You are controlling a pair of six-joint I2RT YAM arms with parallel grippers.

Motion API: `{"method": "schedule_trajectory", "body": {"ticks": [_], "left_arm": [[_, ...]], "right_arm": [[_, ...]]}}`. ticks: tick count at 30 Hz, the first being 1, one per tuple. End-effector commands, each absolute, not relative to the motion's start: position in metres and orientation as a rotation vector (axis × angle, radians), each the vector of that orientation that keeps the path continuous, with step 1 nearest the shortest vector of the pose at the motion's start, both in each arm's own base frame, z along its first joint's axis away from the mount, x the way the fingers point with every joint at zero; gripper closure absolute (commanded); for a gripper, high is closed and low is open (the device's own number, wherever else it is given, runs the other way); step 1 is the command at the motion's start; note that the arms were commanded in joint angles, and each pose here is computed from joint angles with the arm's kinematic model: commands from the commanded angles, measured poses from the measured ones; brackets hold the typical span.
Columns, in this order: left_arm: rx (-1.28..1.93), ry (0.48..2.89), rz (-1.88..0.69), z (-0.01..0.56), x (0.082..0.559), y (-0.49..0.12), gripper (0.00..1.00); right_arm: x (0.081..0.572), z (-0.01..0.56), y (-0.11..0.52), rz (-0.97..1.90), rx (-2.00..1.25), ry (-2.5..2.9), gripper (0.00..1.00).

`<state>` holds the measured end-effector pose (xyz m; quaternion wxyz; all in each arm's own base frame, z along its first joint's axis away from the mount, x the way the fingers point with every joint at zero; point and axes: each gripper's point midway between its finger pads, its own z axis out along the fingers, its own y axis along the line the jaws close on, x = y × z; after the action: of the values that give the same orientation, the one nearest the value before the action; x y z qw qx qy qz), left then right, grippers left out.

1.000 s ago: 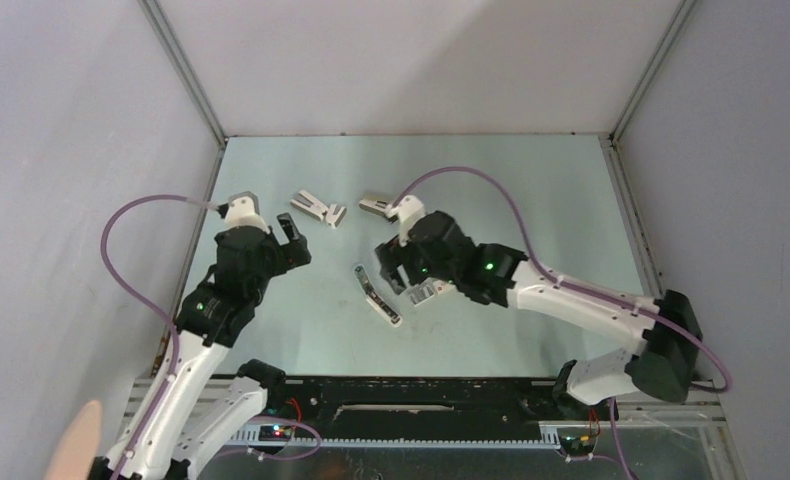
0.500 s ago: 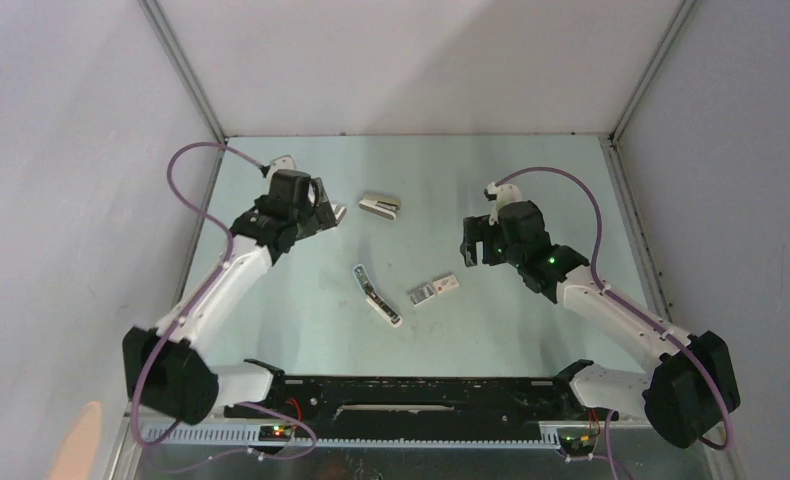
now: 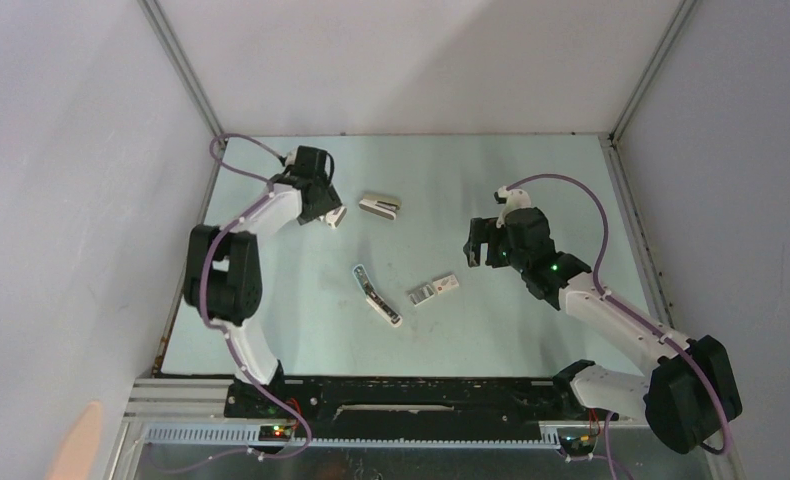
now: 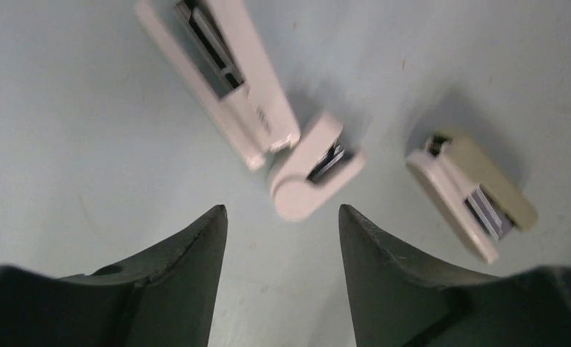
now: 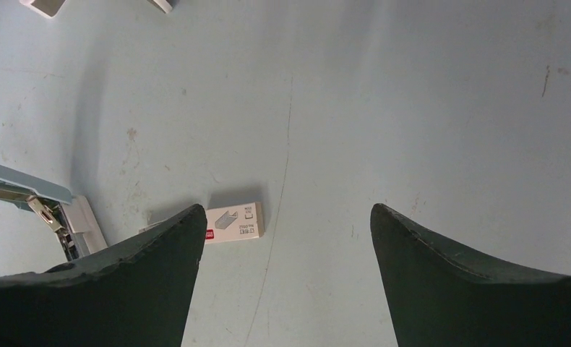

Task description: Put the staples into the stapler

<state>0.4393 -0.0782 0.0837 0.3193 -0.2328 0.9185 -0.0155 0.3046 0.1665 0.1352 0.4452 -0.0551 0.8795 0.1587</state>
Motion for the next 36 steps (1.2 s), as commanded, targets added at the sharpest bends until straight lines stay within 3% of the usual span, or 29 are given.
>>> {"method": "schedule_trajectory", "body": {"ticks": [1,14,28,36], "left_arm": [[-0.627,2.350,-0.064,0.097,0.484,-0.079,0.40],[-0.570,2.449,-0.042,0.062,0.498,-0.085,0.51],[-0.556,2.540,-0.200,0.044,0.441,-0.107,0.62],[-0.529,2.530,-0.174,0.048,0.428,-0.109,0.59]], "right_arm": [[0.314,0.156,0.166,0.397,-0.098,2.092,0.14],[0.316,0.149,0.167,0.391,-0.097,2.099,0.12],[0.315,0.149,0.169,0.409,-0.106,2.096,0.11],[0.314,0.148,0.172,0.424,-0.112,2.101,0.11]]}}
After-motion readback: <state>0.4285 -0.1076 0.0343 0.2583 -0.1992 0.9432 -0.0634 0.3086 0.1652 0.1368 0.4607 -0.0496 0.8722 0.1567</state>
